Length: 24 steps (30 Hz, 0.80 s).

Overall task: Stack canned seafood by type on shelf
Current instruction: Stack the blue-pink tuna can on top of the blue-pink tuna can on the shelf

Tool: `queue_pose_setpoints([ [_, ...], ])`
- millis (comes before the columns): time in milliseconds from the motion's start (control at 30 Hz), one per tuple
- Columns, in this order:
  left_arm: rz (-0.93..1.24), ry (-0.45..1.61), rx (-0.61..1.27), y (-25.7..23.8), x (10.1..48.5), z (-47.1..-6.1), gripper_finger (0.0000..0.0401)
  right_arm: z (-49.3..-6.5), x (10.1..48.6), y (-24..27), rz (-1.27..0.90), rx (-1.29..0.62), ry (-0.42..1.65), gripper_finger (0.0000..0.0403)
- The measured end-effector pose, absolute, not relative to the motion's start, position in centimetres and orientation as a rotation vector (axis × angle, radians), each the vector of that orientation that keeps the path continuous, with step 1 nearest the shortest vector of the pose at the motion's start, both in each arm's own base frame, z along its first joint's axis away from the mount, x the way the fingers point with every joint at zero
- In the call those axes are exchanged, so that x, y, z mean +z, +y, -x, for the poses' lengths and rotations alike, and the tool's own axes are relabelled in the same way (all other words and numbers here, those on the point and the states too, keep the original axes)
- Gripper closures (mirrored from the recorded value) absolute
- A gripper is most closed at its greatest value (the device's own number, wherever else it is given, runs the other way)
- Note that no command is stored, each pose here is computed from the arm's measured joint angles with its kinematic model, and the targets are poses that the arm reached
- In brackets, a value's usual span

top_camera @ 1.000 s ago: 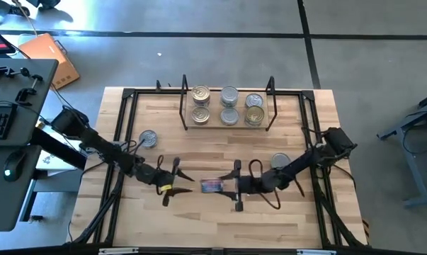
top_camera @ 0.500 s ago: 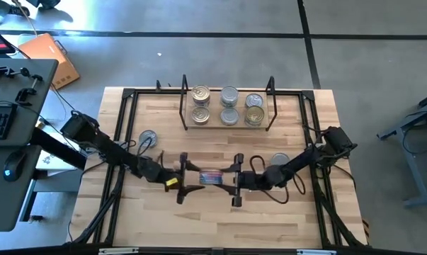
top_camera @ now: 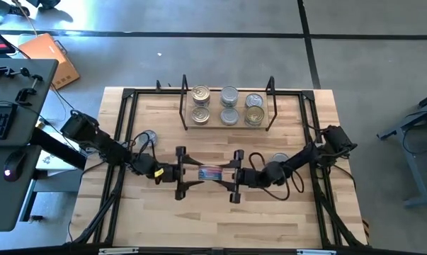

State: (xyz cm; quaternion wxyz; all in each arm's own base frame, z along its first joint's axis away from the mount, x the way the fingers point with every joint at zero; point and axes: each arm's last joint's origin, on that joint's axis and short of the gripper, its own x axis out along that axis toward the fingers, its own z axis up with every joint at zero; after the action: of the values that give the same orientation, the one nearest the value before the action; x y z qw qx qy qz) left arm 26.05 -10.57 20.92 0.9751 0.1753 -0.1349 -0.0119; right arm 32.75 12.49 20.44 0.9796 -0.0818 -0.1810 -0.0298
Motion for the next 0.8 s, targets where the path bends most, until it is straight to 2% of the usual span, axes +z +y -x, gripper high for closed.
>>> queue_pose_setpoints([
  [267,-0.325,-0.225,-0.062,-10.1,20.4,-26.5,0.0148,-34.2,21.2,12.2,0.191,-0.002,-0.356,0.0225],
  [367,-0.340,-0.234,-0.082,-10.4,20.4,-26.3,0.0171,-34.3,21.0,12.2,0.180,0.004,-0.331,0.0225],
  [533,-0.332,-0.228,-0.074,-10.9,20.4,-26.1,0.0230,-34.4,20.8,12.2,0.178,0.008,-0.308,0.0225],
  [667,-0.339,-0.187,-0.063,-11.2,20.1,-25.9,0.0231,-34.4,20.4,12.6,0.174,-0.030,-0.257,0.0224],
  [800,-0.439,-0.035,0.005,-10.9,19.8,-25.6,0.0231,-33.9,20.0,13.3,0.182,-0.176,-0.134,0.0164],
])
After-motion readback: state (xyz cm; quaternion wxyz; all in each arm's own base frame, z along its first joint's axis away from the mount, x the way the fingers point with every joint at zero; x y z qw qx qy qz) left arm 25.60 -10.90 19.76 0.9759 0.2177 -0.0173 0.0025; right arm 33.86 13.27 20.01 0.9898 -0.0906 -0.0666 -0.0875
